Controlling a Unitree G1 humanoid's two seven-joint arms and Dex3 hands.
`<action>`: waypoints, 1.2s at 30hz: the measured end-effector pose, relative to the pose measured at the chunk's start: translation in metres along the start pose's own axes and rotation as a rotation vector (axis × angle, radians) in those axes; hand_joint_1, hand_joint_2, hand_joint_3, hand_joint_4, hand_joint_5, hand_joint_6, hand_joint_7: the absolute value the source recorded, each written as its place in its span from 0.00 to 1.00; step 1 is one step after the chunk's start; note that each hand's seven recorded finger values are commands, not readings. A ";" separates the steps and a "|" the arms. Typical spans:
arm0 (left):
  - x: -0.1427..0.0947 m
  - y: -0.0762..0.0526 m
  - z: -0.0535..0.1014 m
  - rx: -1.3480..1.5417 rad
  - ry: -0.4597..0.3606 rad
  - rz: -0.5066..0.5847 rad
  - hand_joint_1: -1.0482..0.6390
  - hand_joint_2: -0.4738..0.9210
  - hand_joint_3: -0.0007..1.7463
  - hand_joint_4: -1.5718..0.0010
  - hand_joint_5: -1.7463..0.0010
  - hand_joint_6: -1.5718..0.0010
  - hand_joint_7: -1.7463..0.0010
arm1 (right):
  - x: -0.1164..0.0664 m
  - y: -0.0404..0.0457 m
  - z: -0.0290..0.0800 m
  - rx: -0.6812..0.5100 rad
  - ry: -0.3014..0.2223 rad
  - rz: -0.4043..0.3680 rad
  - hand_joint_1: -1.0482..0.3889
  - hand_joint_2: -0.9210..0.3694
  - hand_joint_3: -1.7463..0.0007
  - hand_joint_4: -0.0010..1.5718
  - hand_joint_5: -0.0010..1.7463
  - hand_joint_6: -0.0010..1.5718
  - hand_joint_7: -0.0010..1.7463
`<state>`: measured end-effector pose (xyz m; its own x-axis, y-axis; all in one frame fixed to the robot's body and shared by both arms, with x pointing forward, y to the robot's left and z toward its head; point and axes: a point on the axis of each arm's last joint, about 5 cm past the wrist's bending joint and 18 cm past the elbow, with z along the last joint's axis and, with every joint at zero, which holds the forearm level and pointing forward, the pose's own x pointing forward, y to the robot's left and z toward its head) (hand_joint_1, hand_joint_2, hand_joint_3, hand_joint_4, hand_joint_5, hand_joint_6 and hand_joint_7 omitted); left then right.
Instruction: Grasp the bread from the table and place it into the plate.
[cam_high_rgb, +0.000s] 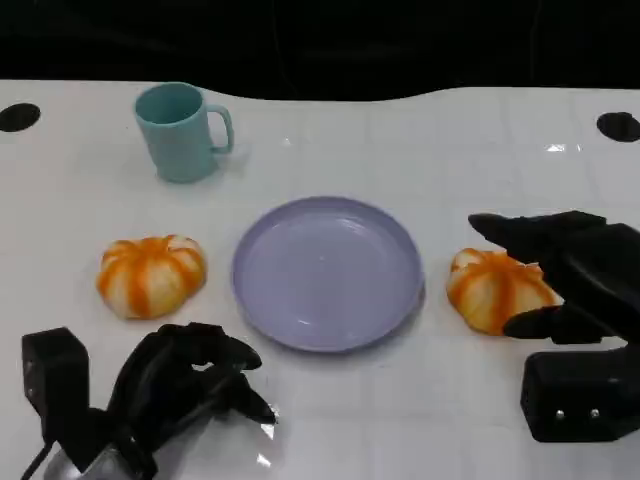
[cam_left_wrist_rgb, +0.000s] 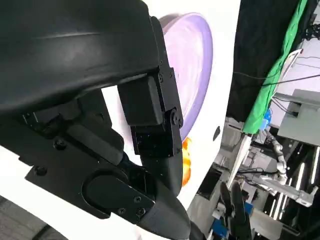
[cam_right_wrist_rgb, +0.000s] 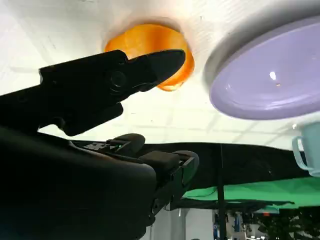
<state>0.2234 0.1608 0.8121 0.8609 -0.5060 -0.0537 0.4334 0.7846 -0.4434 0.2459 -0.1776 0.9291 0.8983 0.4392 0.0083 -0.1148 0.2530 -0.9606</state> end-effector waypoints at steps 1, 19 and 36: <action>0.000 0.000 0.000 0.000 0.000 0.000 0.00 0.89 0.00 0.01 0.71 0.00 0.87 | 0.002 0.0012 0.000 -0.007 0.001 0.003 0.15 0.02 1.00 0.18 0.07 0.13 0.00; -0.001 0.000 0.001 0.004 -0.001 0.001 0.00 0.89 0.00 0.02 0.72 0.00 0.88 | 0.029 0.0335 -0.006 -0.095 0.062 0.143 0.15 0.02 1.00 0.17 0.04 0.12 0.00; -0.002 0.000 0.001 0.007 0.002 0.002 0.00 0.89 0.00 0.01 0.71 0.00 0.88 | 0.055 0.0493 -0.003 -0.117 0.123 0.236 0.16 0.01 1.00 0.17 0.02 0.12 0.01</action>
<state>0.2219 0.1628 0.8132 0.8611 -0.5053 -0.0565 0.4337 0.7879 -0.4371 0.2908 -0.1441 0.8812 0.8982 0.3644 -0.2459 -0.2832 0.0518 -0.9577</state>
